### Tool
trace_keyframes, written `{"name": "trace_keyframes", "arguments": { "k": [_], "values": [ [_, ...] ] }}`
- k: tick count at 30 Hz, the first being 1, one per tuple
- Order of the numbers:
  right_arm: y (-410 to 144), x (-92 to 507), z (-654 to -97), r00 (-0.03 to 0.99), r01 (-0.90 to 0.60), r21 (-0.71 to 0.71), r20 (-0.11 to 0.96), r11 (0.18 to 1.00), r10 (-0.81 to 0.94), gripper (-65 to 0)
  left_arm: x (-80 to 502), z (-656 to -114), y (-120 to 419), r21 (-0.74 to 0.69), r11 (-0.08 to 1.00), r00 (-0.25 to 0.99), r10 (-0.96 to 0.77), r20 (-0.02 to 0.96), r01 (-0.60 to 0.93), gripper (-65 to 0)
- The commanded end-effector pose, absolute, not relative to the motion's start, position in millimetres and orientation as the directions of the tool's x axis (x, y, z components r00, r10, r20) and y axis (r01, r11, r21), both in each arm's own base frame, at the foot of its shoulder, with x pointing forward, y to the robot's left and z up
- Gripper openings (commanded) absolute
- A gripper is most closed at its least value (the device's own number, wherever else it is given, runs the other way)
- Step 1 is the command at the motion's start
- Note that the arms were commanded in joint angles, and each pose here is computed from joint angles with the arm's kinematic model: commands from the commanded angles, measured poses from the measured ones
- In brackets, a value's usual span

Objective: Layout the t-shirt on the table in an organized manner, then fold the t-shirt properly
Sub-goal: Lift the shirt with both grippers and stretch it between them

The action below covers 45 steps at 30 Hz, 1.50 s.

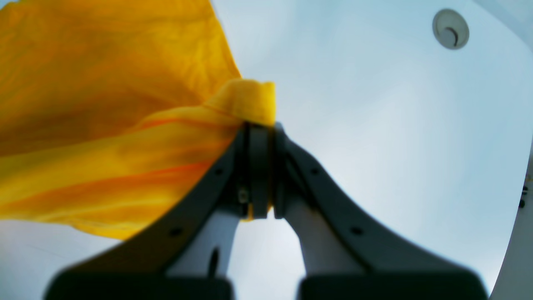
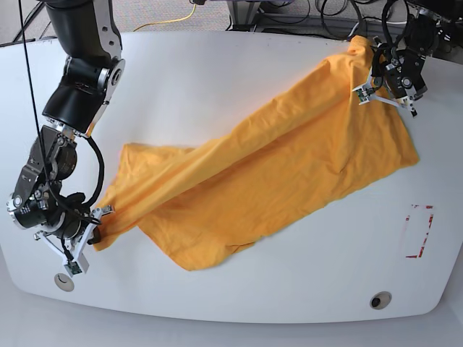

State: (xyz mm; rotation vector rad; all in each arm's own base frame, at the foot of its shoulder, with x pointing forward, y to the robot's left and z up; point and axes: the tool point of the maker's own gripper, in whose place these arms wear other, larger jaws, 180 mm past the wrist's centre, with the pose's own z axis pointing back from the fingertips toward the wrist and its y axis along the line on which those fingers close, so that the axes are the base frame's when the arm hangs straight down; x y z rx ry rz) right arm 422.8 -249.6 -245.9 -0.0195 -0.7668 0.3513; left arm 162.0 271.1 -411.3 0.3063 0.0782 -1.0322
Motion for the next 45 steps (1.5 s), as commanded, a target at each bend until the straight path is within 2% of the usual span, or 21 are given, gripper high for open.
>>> {"name": "trace_keyframes", "arguments": {
  "k": [1,11,25,33,38,41,45],
  "values": [
    [-252.7,436.0,-220.1,0.607,-0.292,-0.171,0.727,0.941,0.321,-65.0,186.5,-387.8,285.7,0.311,0.448,0.522,-0.824,-0.222,0.838,-65.0],
    [-249.9,435.4,-232.5,0.614,-0.301,-0.146,0.727,0.942,0.308,-65.0,256.4,-312.3,320.7,0.55,0.545,0.672,-0.74,-0.04,0.633,-65.0],
    [-247.7,436.3,-235.9,0.592,-0.304,-0.138,0.748,0.943,0.301,-65.0,324.0,-229.6,326.4,0.691,0.602,0.658,-0.714,0.241,0.4,-65.0],
    [-248.0,449.0,-242.6,0.608,-0.305,-0.082,0.75,0.949,0.261,-65.0,353.1,-186.9,321.3,0.673,0.705,0.596,-0.646,0.477,0.225,-65.0],
    [-247.9,462.4,-241.9,0.624,-0.304,-0.036,0.747,0.952,0.227,-65.0,374.8,-146.1,319.5,0.657,0.745,0.534,-0.605,0.59,0.117,-65.0],
    [-246.8,469.1,-242.9,0.637,-0.305,-0.006,0.742,0.952,0.209,-65.0,382.7,-135.4,323.1,0.628,0.774,0.552,-0.557,0.621,0.075,-65.0],
    [-245.9,474.1,-240.4,0.639,-0.306,0.006,0.743,0.952,0.201,-65.0,389.6,-150.2,328.7,0.568,0.819,0.628,-0.483,0.611,0.077,-65.0]
  ]
}}
